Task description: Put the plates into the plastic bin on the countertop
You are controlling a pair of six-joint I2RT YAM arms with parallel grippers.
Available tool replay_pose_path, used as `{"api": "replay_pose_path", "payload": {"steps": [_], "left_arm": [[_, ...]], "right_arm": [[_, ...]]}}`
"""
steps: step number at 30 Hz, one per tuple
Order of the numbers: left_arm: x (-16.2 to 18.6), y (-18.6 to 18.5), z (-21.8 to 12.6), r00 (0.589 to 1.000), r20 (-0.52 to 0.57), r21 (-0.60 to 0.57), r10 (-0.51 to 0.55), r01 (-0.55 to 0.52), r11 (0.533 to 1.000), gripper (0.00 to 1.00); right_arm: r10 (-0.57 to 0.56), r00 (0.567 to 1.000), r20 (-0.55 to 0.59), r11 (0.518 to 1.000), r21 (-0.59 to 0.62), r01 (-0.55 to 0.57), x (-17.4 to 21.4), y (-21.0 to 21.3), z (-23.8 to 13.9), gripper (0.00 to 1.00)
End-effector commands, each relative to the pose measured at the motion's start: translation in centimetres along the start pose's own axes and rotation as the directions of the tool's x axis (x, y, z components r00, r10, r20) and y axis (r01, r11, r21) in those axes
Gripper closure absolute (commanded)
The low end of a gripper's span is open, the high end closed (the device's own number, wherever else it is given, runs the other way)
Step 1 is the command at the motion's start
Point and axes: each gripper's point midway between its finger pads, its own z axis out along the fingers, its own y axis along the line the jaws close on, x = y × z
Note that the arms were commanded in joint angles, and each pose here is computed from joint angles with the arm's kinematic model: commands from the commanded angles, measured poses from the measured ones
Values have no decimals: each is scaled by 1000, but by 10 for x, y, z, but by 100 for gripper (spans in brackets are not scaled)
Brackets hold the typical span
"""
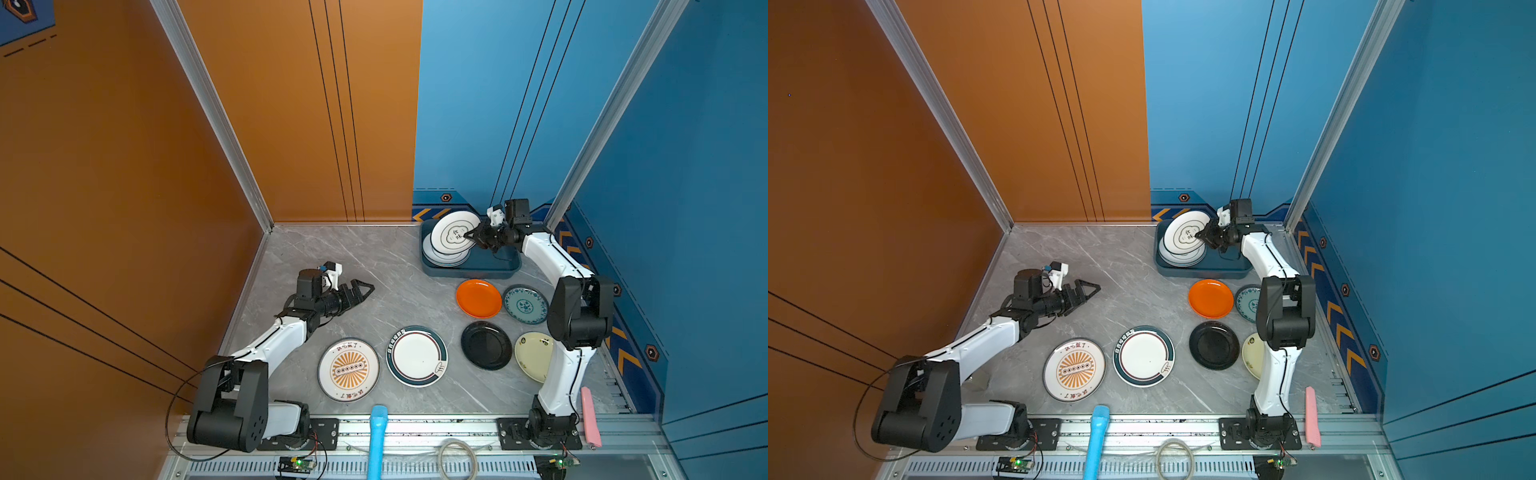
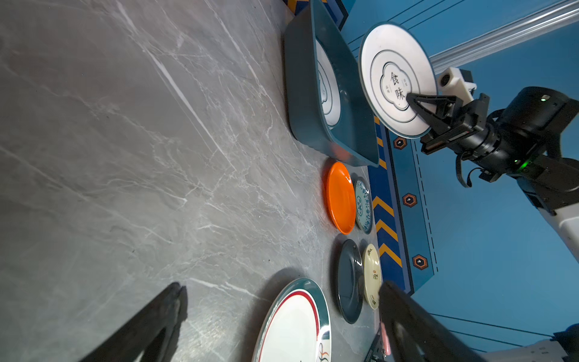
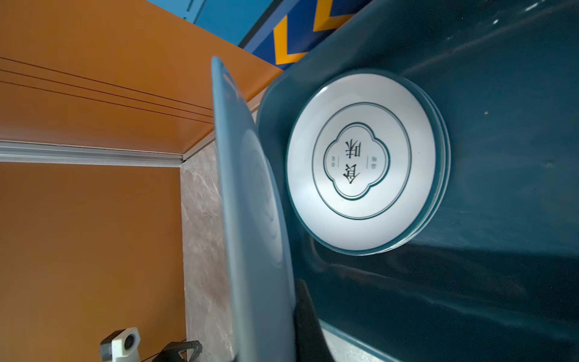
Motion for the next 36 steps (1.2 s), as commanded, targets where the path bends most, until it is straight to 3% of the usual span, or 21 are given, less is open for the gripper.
{"api": "replay_pose_path", "payload": {"steps": [1, 12, 29, 36], "left_arm": [[1, 5, -5, 1000, 10, -21, 14, -14, 1000, 2], [2, 5, -4, 1000, -2, -20, 20, -20, 1000, 2], [4, 9, 1, 1000, -21, -29, 13, -13, 999, 1], [5, 9, 0, 1000, -24, -34, 16, -17, 999, 1]], "right_arm": [[11, 1000, -2, 999, 31, -11, -6, -4, 0, 100], [45, 998, -47, 996, 85, -41, -10, -34, 38, 100], [74, 992, -98, 988, 141, -60, -3, -55, 69, 100], [71, 991, -109, 979, 197, -49, -1, -62, 75, 91]]}}
